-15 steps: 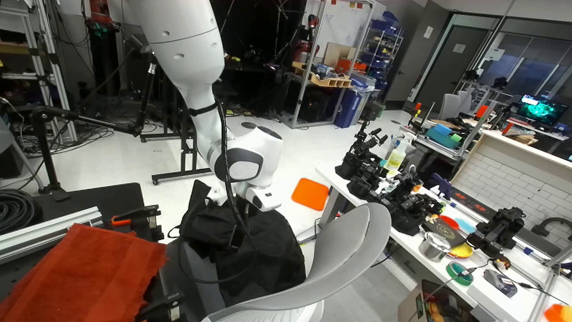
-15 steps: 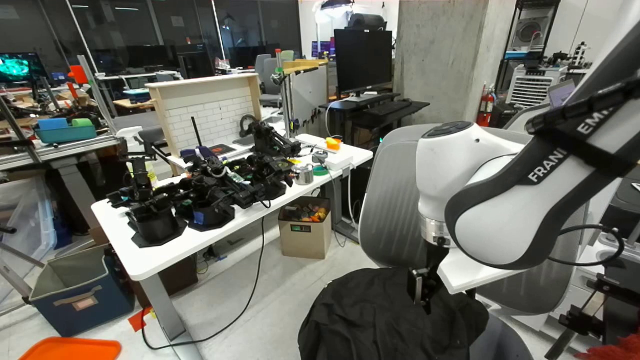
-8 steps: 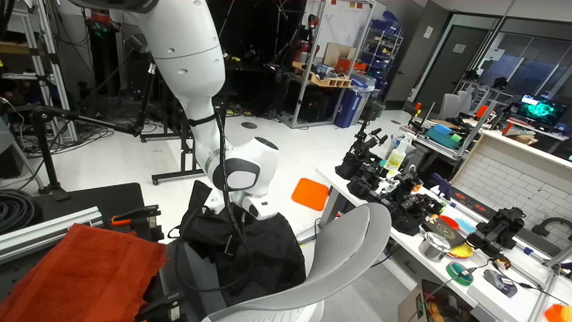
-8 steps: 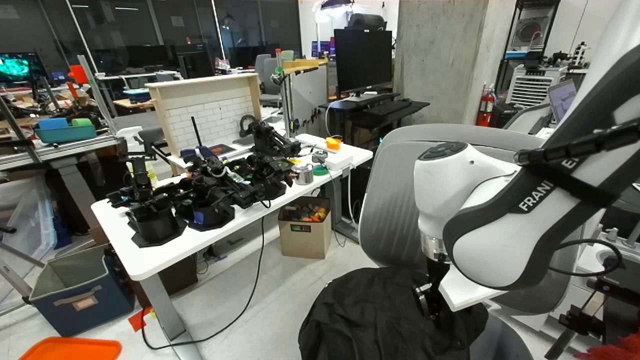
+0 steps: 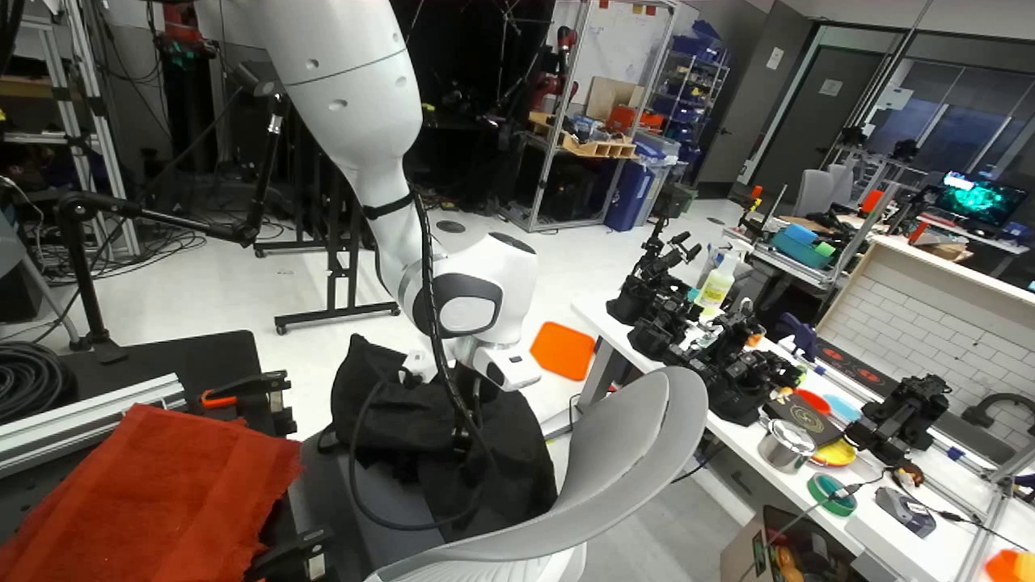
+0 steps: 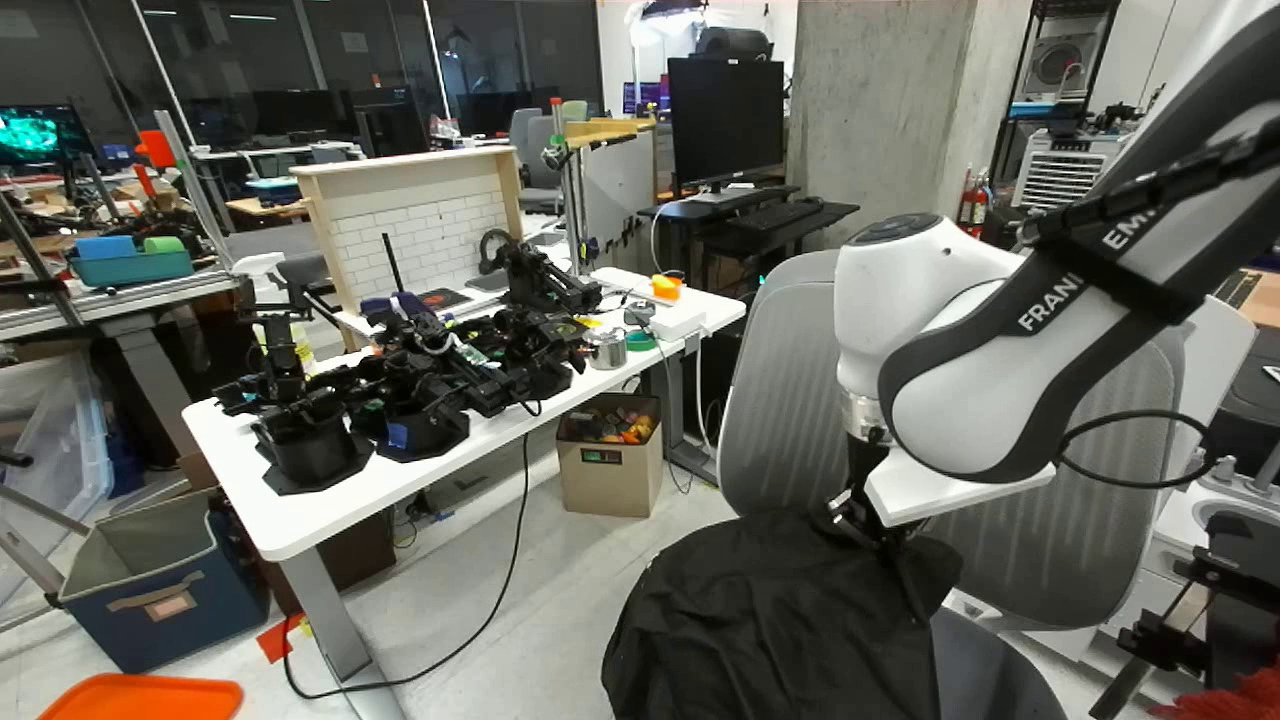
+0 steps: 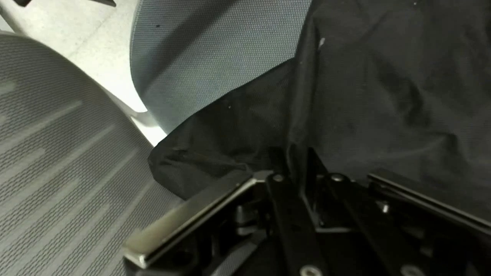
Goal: Put the black bag and the orange towel on the back rest of the chair
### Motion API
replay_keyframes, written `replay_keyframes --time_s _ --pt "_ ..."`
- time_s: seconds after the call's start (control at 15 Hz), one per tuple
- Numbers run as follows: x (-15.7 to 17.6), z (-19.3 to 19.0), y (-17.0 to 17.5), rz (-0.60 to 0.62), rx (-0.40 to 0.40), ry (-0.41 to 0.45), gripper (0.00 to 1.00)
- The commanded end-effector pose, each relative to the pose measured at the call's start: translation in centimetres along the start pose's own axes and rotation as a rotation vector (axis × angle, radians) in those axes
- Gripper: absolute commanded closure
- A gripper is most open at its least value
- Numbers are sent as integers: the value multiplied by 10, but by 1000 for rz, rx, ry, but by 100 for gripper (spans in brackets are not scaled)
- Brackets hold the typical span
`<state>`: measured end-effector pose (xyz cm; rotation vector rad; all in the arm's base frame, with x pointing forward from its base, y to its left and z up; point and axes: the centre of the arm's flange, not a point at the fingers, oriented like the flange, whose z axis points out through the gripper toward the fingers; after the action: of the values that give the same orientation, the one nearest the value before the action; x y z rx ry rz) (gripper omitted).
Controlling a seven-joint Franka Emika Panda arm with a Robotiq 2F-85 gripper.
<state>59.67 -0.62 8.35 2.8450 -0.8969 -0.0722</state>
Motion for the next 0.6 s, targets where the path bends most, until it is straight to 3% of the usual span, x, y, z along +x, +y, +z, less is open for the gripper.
replay_keyframes --time_s 0.0,0.27,0.53 --pt "18 -33 36 35 6 42 100" --pt "20 -72 72 58 25 71 99" --pt "-10 -142 85 -24 67 202 99"
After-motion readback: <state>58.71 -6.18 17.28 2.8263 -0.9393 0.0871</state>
